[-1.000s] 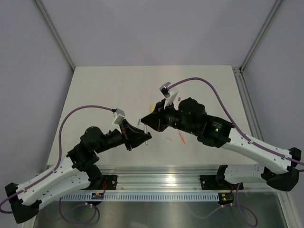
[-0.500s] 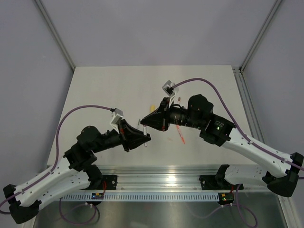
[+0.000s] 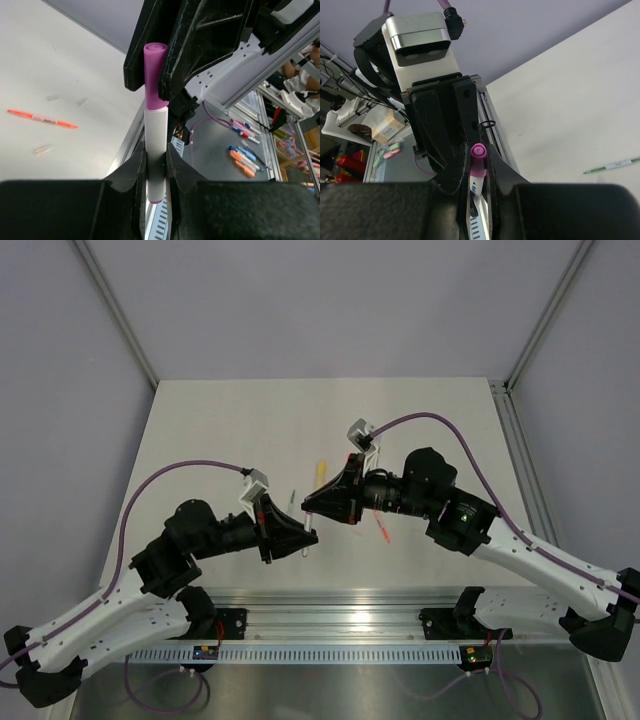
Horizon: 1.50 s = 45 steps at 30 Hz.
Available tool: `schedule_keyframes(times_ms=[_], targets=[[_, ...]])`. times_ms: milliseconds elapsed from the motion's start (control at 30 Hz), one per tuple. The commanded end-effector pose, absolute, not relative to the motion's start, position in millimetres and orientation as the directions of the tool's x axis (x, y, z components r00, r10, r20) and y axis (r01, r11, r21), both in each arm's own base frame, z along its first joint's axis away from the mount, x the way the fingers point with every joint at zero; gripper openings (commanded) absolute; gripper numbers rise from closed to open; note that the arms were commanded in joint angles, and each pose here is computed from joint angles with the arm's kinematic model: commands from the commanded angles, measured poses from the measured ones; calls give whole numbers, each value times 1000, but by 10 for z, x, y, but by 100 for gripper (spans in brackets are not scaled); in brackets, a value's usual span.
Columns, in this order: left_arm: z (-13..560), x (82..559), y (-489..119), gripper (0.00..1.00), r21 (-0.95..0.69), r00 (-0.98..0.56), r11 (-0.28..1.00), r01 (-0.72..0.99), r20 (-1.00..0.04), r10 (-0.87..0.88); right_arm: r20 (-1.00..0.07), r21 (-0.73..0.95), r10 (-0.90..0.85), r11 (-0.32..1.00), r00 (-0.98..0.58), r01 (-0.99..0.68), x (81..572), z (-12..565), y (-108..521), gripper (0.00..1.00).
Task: Insert the pens into the pen caps
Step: Press the pen cap onto the pen.
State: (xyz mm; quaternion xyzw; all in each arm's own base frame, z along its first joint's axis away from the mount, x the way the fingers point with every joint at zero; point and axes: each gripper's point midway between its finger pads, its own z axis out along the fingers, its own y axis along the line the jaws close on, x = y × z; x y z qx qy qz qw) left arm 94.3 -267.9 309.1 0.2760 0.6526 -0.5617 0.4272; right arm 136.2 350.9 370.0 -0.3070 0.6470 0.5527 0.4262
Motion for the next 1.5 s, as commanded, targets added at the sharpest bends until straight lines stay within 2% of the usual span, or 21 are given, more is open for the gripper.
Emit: schedule_keyframes(times_ms=[0, 100, 233, 433, 967, 1133, 1300, 1367, 1400, 1467], targets=[[3859, 992, -2571, 0, -361, -299, 199, 911, -911, -285, -856, 469, -90, 281, -509, -838, 1235, 3068, 3422, 0], [3875, 1080, -2551, 0, -341, -271, 254, 905, -923, -272, -817, 495, -148, 315, -557, -810, 1140, 2721, 3448, 0], [3887, 1137, -2520, 0, -334, -253, 287, 898, -925, -285, -765, 511, -165, 432, -622, -743, 1076, 2394, 3473, 0], [3864, 1189, -2559, 0, -342, -256, 294, 892, -921, -294, -743, 551, -73, 500, -666, -669, 1138, 2392, 3516, 0], [3949, 1182, -2455, 0, -319, -220, 319, 892, -925, -311, -692, 581, -197, 421, -695, -697, 581, 1884, 3598, 0], [4016, 1166, -2461, 0, -330, -235, 277, 902, -916, -326, -659, 581, -307, 372, -686, -724, 254, 1597, 3532, 0], [4034, 1156, -2510, 0, -335, -256, 219, 916, -911, -323, -641, 627, -325, 302, -696, -718, 128, 1498, 3623, 0], [4026, 1171, -2512, 0, -341, -265, 213, 916, -909, -321, -641, 602, -339, 334, -689, -725, 135, 1454, 3626, 0], [4023, 1168, -2491, 0, -342, -263, 216, 915, -909, -323, -637, 564, -339, 406, -692, -719, 218, 1343, 3486, 0], [4018, 1172, -2459, 0, -340, -260, 220, 914, -909, -325, -670, 580, -262, 399, -695, -710, 280, 1531, 3377, 0]])
